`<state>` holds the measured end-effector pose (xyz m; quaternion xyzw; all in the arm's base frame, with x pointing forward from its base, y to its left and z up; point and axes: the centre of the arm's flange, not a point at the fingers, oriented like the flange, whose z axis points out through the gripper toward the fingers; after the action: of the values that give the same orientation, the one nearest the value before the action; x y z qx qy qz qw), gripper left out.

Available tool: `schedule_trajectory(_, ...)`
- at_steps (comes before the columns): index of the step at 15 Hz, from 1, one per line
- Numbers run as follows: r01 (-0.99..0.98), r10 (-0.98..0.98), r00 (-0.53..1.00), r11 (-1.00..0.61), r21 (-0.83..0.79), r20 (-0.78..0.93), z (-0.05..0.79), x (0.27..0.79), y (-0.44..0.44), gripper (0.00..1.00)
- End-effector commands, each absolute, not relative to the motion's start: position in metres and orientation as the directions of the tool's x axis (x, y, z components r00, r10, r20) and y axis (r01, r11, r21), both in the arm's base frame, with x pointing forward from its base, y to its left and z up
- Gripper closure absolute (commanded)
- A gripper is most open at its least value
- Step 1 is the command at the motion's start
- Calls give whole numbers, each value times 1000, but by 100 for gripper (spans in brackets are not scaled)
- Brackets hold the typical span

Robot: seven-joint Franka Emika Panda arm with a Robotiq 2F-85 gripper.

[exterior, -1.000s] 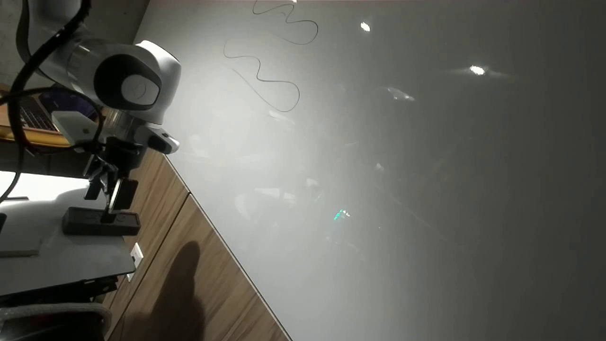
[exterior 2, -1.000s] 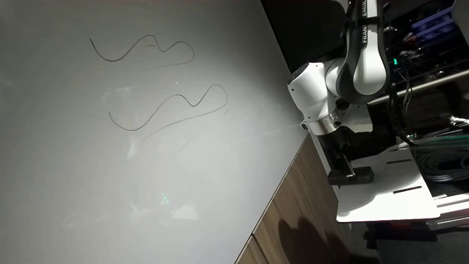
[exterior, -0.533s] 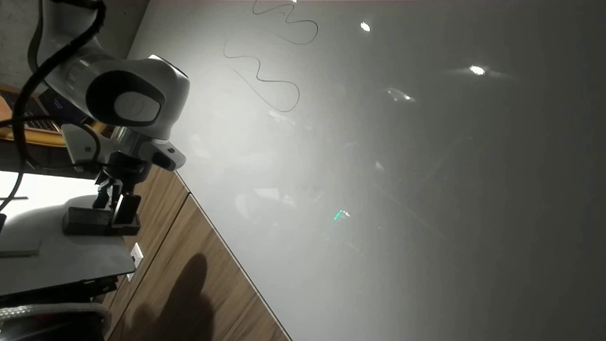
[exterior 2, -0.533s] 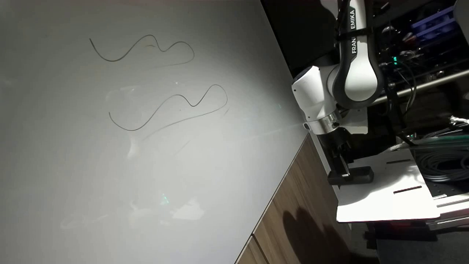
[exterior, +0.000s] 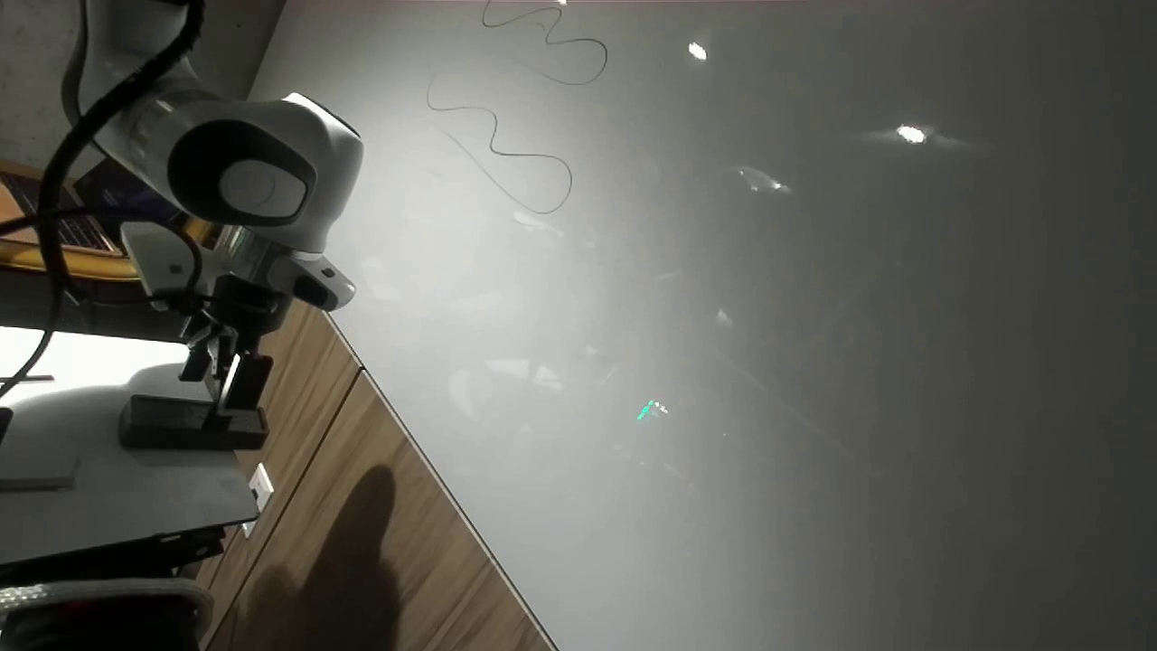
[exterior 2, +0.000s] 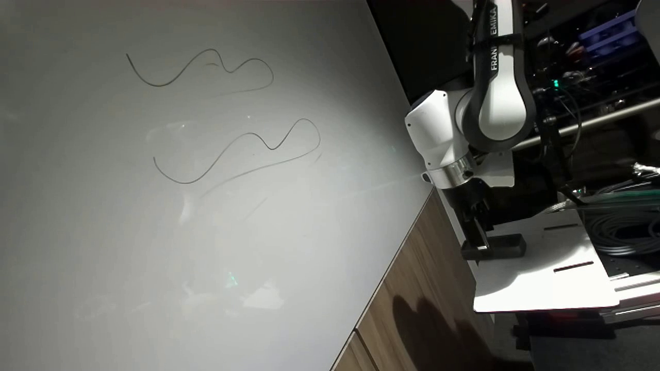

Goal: Use the eraser to wipe the whiteboard.

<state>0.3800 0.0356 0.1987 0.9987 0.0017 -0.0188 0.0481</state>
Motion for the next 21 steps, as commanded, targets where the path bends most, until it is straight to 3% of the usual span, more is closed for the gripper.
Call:
schedule_trajectory(1, 21, 15, 998, -994, 107, -57, 216, 342, 41, 0)
schedule_trajectory(12, 3, -7, 995, -995, 102, -103, 194, 338, 26, 1)
schedule_trajectory(13, 3, -7, 995, -995, 102, -103, 194, 337, 27, 26)
schedule_trajectory(15, 6, -5, 995, -995, 102, -101, 195, 338, 29, 27)
schedule_trajectory(19, 10, 0, 995, -995, 104, -98, 196, 341, 32, 58)
schedule_trajectory(21, 14, 3, 995, -994, 106, -98, 197, 343, 34, 69)
